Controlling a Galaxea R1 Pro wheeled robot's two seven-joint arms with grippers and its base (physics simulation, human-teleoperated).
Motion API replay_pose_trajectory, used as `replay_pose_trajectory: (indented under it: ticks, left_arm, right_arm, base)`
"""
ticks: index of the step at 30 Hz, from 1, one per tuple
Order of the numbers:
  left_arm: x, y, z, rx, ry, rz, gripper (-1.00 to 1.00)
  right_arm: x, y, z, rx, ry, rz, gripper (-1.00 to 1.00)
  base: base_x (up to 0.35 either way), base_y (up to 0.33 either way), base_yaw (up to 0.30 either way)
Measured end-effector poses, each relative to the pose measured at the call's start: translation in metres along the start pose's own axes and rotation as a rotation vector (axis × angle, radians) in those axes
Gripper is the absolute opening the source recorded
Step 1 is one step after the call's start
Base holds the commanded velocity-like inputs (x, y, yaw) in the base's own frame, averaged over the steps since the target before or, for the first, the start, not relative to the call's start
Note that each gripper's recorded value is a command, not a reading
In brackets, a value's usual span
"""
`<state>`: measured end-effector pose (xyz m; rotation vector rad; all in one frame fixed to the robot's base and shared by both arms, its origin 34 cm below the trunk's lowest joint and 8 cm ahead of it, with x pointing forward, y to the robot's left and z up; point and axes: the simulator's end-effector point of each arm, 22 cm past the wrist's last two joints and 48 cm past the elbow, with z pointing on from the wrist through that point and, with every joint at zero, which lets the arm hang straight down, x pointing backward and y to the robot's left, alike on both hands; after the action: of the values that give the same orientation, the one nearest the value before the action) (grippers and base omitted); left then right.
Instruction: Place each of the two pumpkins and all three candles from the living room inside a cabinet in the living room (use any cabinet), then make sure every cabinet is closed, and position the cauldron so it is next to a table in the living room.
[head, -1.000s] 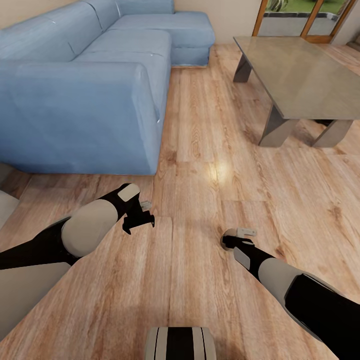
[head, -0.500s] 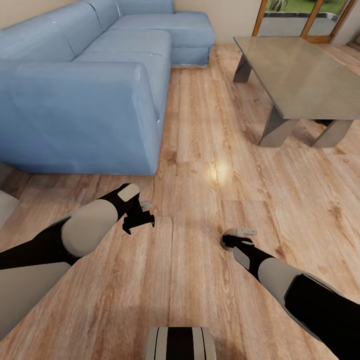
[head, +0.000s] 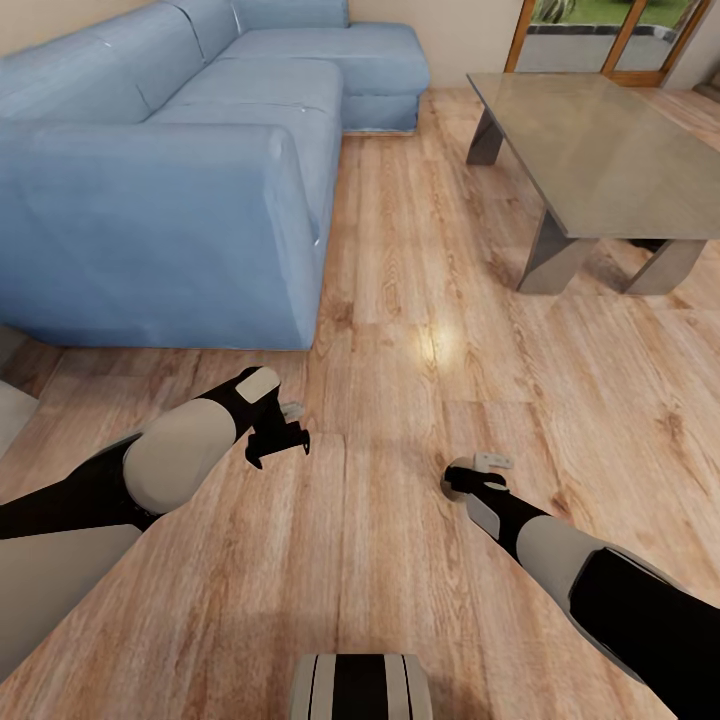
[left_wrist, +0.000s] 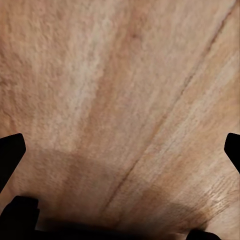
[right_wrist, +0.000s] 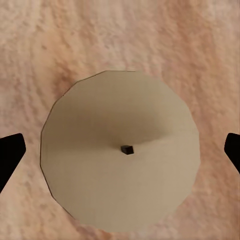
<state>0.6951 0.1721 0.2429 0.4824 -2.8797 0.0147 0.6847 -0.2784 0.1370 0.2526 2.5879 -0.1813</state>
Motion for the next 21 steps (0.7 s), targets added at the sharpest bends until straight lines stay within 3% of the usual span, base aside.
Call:
replay_pose_trajectory:
  ticks: [5,21]
  left_arm:
    - [0.002,0.001,0.014,-0.006,0.019,-0.001,1.00]
    - [0.003,0.002,0.019,-0.008,0.026,-0.002,1.00]
  right_arm:
    - [0.013,-0.001,0.007,0.004,0.020,-0.003,1.00]
    - [0.017,0.001,0.010,0.000,0.026,-0.012,1.00]
  base:
    - [0.000,0.000,0.000]
    - [0.000,0.000,0.000]
